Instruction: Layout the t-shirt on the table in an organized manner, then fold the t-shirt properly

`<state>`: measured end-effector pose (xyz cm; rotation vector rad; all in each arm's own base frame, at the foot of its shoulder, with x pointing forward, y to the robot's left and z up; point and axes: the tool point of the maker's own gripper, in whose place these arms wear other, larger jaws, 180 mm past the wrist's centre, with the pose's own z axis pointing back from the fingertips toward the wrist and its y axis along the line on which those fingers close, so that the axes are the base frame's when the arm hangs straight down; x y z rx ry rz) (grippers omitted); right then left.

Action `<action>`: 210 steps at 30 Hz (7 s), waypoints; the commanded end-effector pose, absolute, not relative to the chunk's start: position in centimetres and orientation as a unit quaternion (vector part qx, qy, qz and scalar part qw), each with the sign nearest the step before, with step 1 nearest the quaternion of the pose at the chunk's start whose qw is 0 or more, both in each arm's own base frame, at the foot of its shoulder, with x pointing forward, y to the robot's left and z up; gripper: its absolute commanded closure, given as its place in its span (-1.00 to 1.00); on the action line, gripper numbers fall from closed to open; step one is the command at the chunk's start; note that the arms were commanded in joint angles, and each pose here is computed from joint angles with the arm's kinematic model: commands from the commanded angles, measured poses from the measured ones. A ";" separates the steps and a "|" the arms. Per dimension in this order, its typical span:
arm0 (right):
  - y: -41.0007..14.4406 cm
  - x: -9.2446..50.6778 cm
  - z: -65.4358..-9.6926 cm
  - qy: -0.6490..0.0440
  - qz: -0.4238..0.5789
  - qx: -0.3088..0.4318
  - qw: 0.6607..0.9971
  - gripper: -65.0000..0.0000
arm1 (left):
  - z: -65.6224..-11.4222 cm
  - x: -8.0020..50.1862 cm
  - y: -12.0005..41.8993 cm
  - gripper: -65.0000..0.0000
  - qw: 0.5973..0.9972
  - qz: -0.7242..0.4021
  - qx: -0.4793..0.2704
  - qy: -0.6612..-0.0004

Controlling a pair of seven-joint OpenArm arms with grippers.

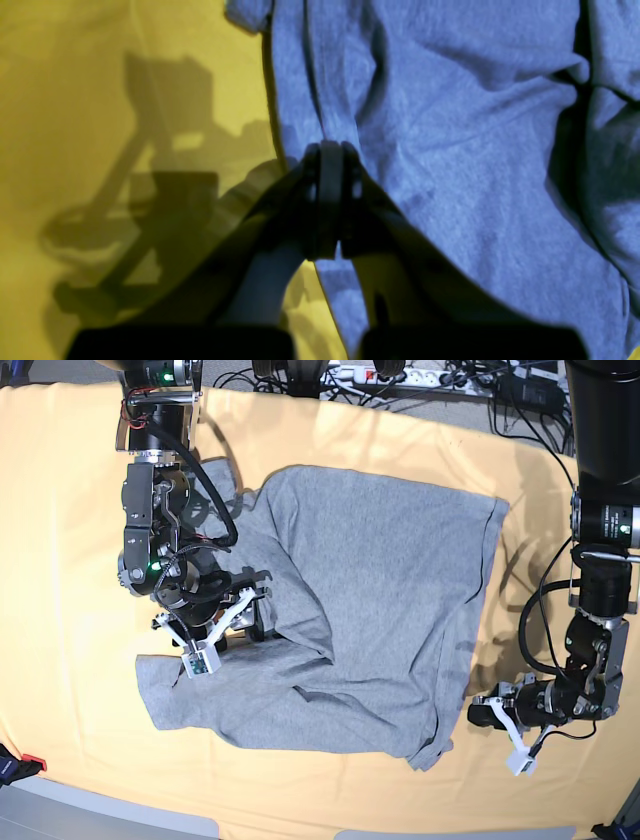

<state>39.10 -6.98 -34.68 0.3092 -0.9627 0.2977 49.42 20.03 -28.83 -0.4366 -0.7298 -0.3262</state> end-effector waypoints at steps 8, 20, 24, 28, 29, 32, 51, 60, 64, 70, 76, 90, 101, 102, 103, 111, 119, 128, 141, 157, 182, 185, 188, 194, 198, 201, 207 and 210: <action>-4.6 39.5 -32.9 -0.488 0.175 0.196 0.833 -0.15 | -25.8 50.9 20.2 1.00 0.883 -0.158 -0.213 -0.388; -1.4 39.5 -35.1 -0.438 0.202 0.276 0.831 0.38 | -25.8 50.9 20.2 1.00 0.883 -0.158 -0.213 -0.388; -1.3 39.9 -34.4 -0.406 0.253 0.264 0.837 1.00 | -25.8 50.9 20.2 1.00 0.883 -0.158 -0.212 -0.388; -3.0 41.2 -32.4 -0.396 0.283 0.219 0.846 1.00 | -25.8 50.9 20.2 1.00 0.883 -0.158 -0.212 -0.388; -3.6 41.6 -31.6 -0.403 0.287 0.207 0.844 1.00 | -25.8 50.9 20.2 1.00 0.883 -0.158 -0.212 -0.388; -6.0 42.3 -29.6 -0.426 0.287 0.167 0.842 1.00 | -25.8 50.9 20.2 1.00 0.883 -0.158 -0.212 -0.388; -7.2 39.8 -29.0 -0.398 0.306 0.201 0.841 -0.16 | -25.8 50.9 20.2 1.00 0.883 -0.159 -0.213 -0.388; -2.9 37.7 -27.8 -0.385 0.311 0.309 0.812 -0.16 | -25.9 50.9 20.2 1.00 0.883 -0.158 -0.212 -0.387; -2.9 38.2 -28.8 -0.379 0.313 0.275 0.826 -0.16 | -25.9 50.8 20.2 1.00 0.884 -0.159 -0.212 -0.385; -6.8 39.9 -31.5 -0.366 0.245 0.162 0.883 -0.15 | -26.2 50.6 20.2 1.00 0.886 -0.160 -0.211 -0.380; -6.6 38.1 -33.3 -0.343 0.246 0.174 0.889 0.17 | -26.2 50.6 20.1 1.00 0.886 -0.161 -0.213 -0.379; -1.1 34.7 -30.4 -0.331 0.312 0.342 0.822 1.00 | -26.2 50.6 20.1 1.00 0.886 -0.161 -0.213 -0.379; -0.5 34.7 -29.2 -0.336 0.317 0.366 0.808 0.14 | -26.1 50.6 20.1 1.00 0.885 -0.161 -0.214 -0.381; -0.5 34.8 -29.1 -0.337 0.318 0.364 0.808 0.27 | -26.1 50.6 20.1 1.00 0.885 -0.161 -0.214 -0.381; -0.5 35.0 -28.9 -0.339 0.319 0.363 0.807 0.48 | -26.1 50.6 20.1 1.00 0.885 -0.161 -0.214 -0.380; -2.3 36.8 -29.2 -0.338 0.330 0.292 0.831 1.00 | -26.2 50.6 20.1 1.00 0.886 -0.161 -0.213 -0.379; -4.6 37.5 -30.8 -0.330 0.327 0.228 0.856 1.00 | -26.2 50.6 20.1 1.00 0.886 -0.161 -0.213 -0.379; -5.8 37.9 -30.0 -0.337 0.324 0.230 0.854 0.15 | -26.2 50.6 20.1 1.00 0.886 -0.161 -0.213 -0.379; -11.8 40.0 -29.0 -0.388 0.258 0.179 0.866 0.15 | -26.2 50.6 20.2 1.00 0.886 -0.162 -0.212 -0.379; -10.1 40.1 -31.7 -0.432 0.281 0.118 0.849 -0.09 | -26.2 50.6 20.1 1.00 0.886 -0.162 -0.212 -0.379; 0.6 44.0 -19.5 -0.560 0.274 0.275 0.732 1.00 | -26.0 50.6 20.0 1.00 0.884 -0.158 -0.220 -0.381; 3.7 43.5 -19.6 -0.553 0.311 0.265 0.726 1.00 | -25.9 50.6 19.9 1.00 0.883 -0.157 -0.223 -0.383; 7.1 42.3 -20.2 -0.537 0.365 0.252 0.718 1.00 | -25.9 50.6 19.9 1.00 0.883 -0.157 -0.223 -0.382; 12.6 38.9 -22.7 -0.491 0.493 0.200 0.690 0.24 | -25.9 50.6 19.9 1.00 0.883 -0.157 -0.222 -0.382; 12.8 38.7 -24.2 -0.454 0.528 0.129 0.706 -0.35 | -25.9 50.6 19.9 1.00 0.883 -0.157 -0.223 -0.382; 11.0 39.1 -24.6 -0.411 0.517 0.090 0.745 -0.33 | -25.9 50.6 19.8 1.00 0.881 -0.163 -0.224 -0.383; 9.0 38.2 -25.4 -0.381 0.505 0.110 0.767 -0.33 | -26.2 50.4 19.8 1.00 0.883 -0.162 -0.224 -0.380; 7.0 38.0 -27.2 -0.362 0.491 0.103 0.785 -0.33 | -26.5 50.2 20.1 1.00 0.885 -0.162 -0.220 -0.377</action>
